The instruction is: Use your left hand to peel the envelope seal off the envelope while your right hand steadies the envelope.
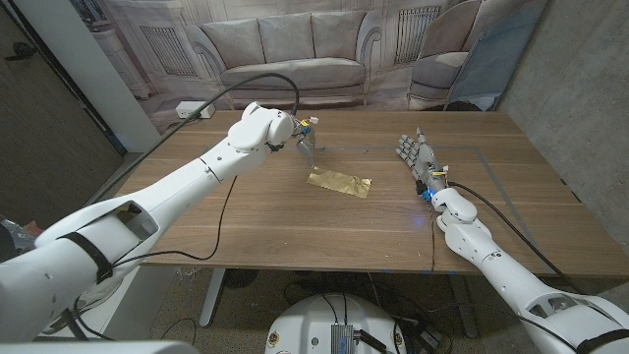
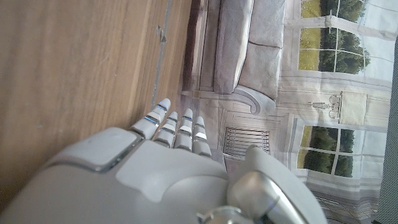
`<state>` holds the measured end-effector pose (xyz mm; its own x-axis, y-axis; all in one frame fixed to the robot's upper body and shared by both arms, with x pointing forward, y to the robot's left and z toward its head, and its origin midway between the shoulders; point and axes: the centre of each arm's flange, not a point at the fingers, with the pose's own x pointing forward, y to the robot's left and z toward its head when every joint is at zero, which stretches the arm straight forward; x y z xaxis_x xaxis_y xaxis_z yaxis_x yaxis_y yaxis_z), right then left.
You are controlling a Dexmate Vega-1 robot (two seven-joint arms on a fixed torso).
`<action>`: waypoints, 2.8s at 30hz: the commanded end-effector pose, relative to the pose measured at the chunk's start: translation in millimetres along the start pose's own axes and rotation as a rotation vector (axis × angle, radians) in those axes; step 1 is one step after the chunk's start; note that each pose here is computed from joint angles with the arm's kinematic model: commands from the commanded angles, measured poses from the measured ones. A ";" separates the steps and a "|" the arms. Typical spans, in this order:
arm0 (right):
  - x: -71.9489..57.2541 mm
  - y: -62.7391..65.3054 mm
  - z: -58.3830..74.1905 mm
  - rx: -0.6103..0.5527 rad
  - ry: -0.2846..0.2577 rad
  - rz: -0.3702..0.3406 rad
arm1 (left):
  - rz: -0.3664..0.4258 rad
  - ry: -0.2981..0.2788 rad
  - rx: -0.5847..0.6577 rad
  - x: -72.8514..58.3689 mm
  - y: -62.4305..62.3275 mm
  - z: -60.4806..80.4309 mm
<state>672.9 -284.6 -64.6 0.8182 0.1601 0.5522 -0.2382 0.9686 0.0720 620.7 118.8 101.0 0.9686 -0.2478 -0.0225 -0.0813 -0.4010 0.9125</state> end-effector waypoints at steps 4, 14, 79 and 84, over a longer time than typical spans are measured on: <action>2.8 -1.2 -4.8 0.010 0.001 -0.008 | 0.042 0.002 0.052 12.1 -15.7 12.5; 5.5 -1.4 -7.5 0.013 0.006 -0.010 | 0.032 -0.001 0.084 23.8 -19.2 17.8; 5.2 -5.9 -17.1 0.022 -0.008 -0.063 | 0.198 0.055 0.322 35.8 -44.3 35.6; 6.0 -5.6 -15.7 0.014 -0.009 -0.058 | 0.208 0.072 0.336 36.5 -45.3 35.4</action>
<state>688.3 -284.9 -76.1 0.8280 0.1052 0.5508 -0.2053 0.9709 0.1232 651.3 96.0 45.9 0.9384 -0.3046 0.1632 -0.3220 -0.5992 0.7330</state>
